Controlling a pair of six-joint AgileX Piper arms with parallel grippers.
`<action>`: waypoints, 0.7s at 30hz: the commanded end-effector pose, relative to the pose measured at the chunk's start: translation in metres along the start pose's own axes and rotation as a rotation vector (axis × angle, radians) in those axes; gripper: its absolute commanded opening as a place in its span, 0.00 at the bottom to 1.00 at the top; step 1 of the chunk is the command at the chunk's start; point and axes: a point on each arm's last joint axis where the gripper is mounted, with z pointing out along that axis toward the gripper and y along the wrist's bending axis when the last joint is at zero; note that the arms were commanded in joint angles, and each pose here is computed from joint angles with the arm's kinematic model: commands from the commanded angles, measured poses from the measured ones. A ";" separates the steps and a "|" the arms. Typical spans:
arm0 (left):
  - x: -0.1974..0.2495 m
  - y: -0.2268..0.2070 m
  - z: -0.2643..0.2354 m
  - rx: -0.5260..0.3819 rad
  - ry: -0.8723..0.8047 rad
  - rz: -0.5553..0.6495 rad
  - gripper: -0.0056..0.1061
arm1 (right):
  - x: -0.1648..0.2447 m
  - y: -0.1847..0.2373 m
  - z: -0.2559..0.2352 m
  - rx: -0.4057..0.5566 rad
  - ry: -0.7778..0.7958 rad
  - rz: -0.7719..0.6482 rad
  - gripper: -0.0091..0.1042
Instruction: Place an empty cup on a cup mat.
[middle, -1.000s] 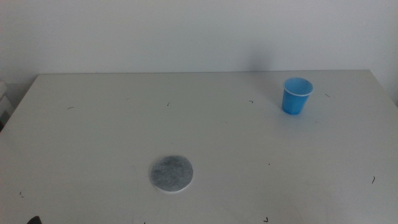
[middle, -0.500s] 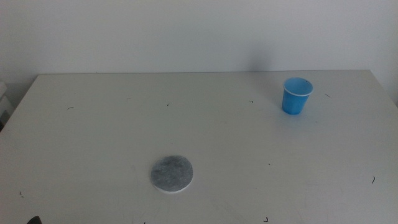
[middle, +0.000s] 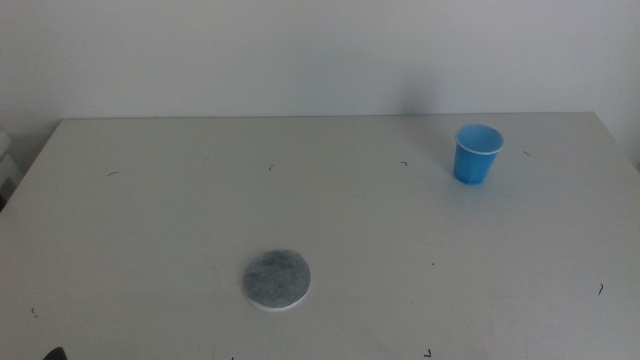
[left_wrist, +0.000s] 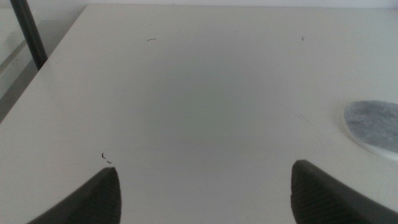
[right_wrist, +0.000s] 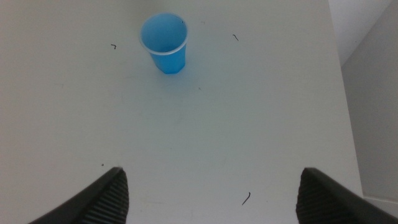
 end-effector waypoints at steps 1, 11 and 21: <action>-0.008 -0.001 -0.002 0.011 -0.084 -0.011 0.99 | -0.030 0.002 -0.003 -0.004 -0.048 -0.006 0.83; -0.008 -0.001 -0.002 0.011 -0.084 -0.011 0.99 | -0.103 0.004 0.050 -0.039 0.000 0.006 0.83; -0.008 -0.001 -0.002 0.011 -0.084 -0.011 0.99 | -0.130 0.008 0.110 -0.094 0.054 0.020 0.83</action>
